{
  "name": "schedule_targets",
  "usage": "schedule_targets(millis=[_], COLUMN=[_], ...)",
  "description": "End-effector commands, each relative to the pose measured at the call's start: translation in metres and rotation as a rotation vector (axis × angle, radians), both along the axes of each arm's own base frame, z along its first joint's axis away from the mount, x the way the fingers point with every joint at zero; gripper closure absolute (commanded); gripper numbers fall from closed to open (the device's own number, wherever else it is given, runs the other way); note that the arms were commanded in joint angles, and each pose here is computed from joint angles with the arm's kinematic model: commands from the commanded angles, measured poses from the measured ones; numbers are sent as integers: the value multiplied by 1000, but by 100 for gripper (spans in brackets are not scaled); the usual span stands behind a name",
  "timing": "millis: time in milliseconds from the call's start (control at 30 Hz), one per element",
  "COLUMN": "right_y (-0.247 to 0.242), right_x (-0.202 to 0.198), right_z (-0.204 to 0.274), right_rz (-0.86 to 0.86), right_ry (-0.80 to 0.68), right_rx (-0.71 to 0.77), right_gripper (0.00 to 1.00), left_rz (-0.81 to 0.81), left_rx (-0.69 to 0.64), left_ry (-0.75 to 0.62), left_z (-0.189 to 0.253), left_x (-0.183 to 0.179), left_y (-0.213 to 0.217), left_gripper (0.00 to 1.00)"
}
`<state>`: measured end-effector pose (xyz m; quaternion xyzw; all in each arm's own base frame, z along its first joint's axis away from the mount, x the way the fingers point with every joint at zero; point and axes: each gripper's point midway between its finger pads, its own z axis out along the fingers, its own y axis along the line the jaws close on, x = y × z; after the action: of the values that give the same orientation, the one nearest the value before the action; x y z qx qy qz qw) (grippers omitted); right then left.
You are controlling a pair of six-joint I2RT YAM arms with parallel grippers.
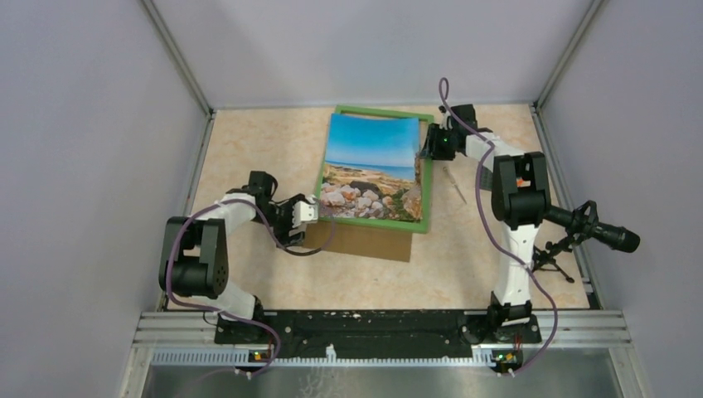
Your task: Take the photo out of the frame
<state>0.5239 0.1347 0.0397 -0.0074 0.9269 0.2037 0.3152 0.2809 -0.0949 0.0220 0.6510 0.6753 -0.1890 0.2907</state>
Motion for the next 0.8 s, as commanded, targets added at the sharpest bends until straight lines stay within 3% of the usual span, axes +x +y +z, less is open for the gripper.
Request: schedule_targets(millis=[0,300,500,767], right_y=[30,38,33,39], right_x=[-9,-44,-51,-51], right_z=[5,-10,-8,-5], right_rz=[73,149,172,220], right_ry=[-3,52,44,41], right_rx=[33,12,-25,-8], right_gripper=[56,74,76,77], left_rz=[-31,-34,80,232], left_rx=[16,27,-31,-180], left_ry=[54,54,115,142], left_z=[-18,-20,13,67], left_x=[-20,-35,-29,15], left_y=[-9,-16,-6,16], left_gripper=[17,26,20,13])
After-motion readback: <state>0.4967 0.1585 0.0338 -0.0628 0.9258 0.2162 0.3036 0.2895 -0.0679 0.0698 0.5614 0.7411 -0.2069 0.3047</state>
